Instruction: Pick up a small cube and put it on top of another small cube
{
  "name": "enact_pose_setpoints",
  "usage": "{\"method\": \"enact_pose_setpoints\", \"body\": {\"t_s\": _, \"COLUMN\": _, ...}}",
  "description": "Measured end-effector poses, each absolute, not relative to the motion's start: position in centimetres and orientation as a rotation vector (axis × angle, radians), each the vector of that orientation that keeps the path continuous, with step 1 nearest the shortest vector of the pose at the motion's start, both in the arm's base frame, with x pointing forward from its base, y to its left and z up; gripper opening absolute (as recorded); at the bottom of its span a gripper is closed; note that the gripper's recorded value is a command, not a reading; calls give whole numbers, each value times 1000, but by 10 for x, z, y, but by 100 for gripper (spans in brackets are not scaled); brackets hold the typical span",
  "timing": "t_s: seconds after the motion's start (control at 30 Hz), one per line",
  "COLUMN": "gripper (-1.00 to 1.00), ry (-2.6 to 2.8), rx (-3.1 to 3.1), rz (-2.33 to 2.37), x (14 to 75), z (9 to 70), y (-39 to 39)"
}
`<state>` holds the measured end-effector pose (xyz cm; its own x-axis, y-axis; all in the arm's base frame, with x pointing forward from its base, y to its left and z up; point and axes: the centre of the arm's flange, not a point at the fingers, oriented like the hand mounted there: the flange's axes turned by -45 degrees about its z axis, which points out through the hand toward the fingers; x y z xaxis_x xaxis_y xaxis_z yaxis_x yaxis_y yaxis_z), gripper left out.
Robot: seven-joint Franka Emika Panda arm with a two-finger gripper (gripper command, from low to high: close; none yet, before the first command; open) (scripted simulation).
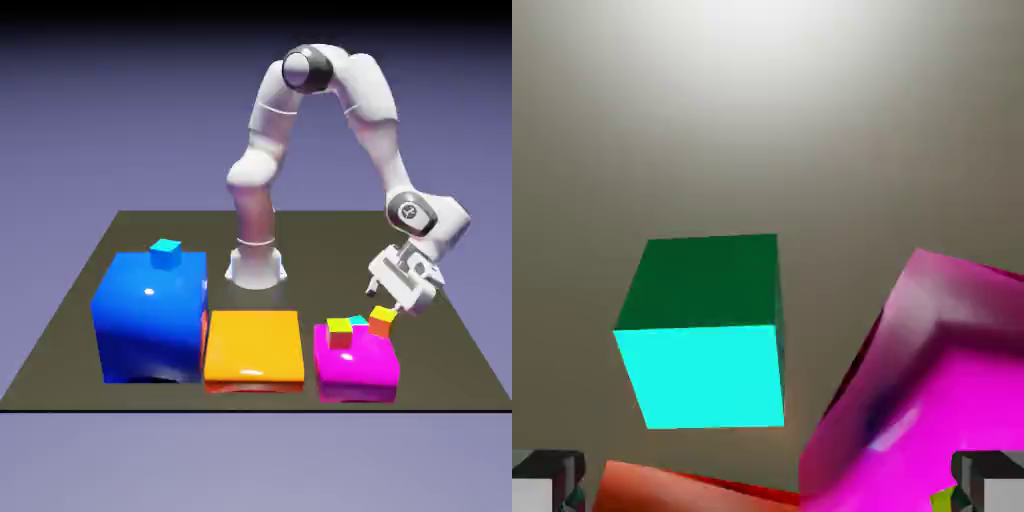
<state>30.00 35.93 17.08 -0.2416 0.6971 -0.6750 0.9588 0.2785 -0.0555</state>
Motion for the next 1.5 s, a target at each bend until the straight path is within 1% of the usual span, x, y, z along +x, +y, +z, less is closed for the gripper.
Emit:
{"method": "enact_pose_setpoints", "body": {"t_s": 0.23, "gripper": 0, "ry": 1835, "rx": 1281, "rz": -763, "x": 282, "z": 125, "y": 365}}
{"method": "enact_pose_setpoints", "body": {"t_s": 0.4, "gripper": 0, "ry": 1737, "rx": 1220, "rz": -753, "x": 266, "z": 116, "y": 373}}
{"method": "enact_pose_setpoints", "body": {"t_s": 0.5, "gripper": 0, "ry": 1737, "rx": 1219, "rz": -753, "x": 279, "z": 79, "y": 338}}
{"method": "enact_pose_setpoints", "body": {"t_s": 0.53, "gripper": -100, "ry": 1737, "rx": 1220, "rz": -753, "x": 281, "z": 73, "y": 331}}
{"method": "enact_pose_setpoints", "body": {"t_s": 0.6, "gripper": -100, "ry": 1738, "rx": 1221, "rz": -754, "x": 281, "z": 73, "y": 331}}
{"method": "enact_pose_setpoints", "body": {"t_s": 0.7, "gripper": -100, "ry": 1737, "rx": 1221, "rz": -754, "x": 268, "z": 109, "y": 368}}
{"method": "enact_pose_setpoints", "body": {"t_s": 0.73, "gripper": -100, "ry": 1741, "rx": 1246, "rz": -765, "x": 273, "z": 117, "y": 369}}
{"method": "enact_pose_setpoints", "body": {"t_s": 0.8, "gripper": -100, "ry": 1710, "rx": 1319, "rz": -747, "x": 299, "z": 123, "y": 363}}
{"method": "enact_pose_setpoints", "body": {"t_s": 0.93, "gripper": -100, "ry": 1779, "rx": 1515, "rz": -715, "x": 321, "z": 154, "y": 383}}
{"method": "enact_pose_setpoints", "body": {"t_s": 1.07, "gripper": -100, "ry": 1844, "rx": 1735, "rz": -648, "x": 351, "z": 202, "y": 400}}
{"method": "enact_pose_setpoints", "body": {"t_s": 1.2, "gripper": -100, "ry": 1889, "rx": 1951, "rz": -541, "x": 385, "z": 264, "y": 408}}
{"method": "enact_pose_setpoints", "body": {"t_s": 1.27, "gripper": -100, "ry": 1777, "rx": 2058, "rz": -599, "x": 423, "z": 281, "y": 365}}
{"method": "enact_pose_setpoints", "body": {"t_s": 1.37, "gripper": -100, "ry": 1529, "rx": 2204, "rz": -761, "x": 476, "z": 297, "y": 270}}
{"method": "enact_pose_setpoints", "body": {"t_s": 1.5, "gripper": -100, "ry": 1179, "rx": 2374, "rz": -986, "x": 513, "z": 321, "y": 133}}
